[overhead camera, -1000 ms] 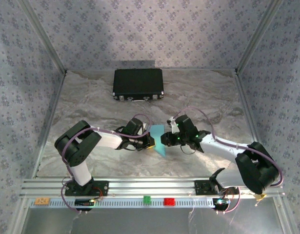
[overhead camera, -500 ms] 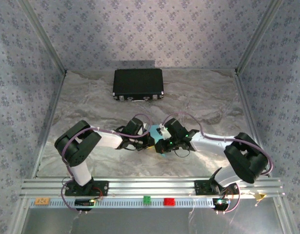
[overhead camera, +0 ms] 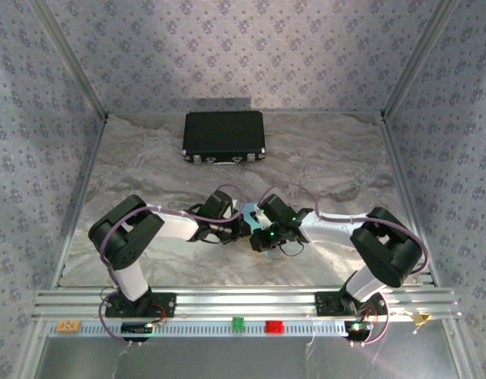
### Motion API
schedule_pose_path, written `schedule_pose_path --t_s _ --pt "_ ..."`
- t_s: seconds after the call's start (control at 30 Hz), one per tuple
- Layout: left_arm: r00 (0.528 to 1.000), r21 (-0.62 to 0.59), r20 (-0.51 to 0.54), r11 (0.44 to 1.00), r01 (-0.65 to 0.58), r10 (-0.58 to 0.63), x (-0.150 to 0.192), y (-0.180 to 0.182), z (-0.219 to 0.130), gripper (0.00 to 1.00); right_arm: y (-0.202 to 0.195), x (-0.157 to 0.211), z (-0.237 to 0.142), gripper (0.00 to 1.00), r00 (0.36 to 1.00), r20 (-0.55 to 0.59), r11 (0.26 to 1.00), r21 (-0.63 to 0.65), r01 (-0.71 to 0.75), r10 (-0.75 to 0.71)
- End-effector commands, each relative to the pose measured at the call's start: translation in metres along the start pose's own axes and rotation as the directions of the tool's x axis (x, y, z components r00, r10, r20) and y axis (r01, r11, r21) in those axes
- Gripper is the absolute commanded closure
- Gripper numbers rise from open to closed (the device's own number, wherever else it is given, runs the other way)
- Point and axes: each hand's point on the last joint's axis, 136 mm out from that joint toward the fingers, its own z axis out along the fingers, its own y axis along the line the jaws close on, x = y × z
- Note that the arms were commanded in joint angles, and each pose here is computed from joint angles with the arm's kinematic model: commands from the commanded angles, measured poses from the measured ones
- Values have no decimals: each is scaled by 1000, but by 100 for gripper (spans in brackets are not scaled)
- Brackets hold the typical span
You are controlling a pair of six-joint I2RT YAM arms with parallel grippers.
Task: Fold a paper plane with a square sheet of paper (pick it up from the middle)
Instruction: Third fold the triangle at the center of the table.
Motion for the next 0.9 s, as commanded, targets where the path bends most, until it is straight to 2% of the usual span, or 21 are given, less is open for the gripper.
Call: schedule_pose_path --t_s 0.0,0.87 --pt "1000 -60 -4 998 -2 1 2 15 5 100 -10 11 2 96 1000 -27 1000 19 -12 12" --pt "1000 -102 -8 995 11 -12 3 28 6 100 -21 42 -6 93 993 -7 993 -40 -115 115"
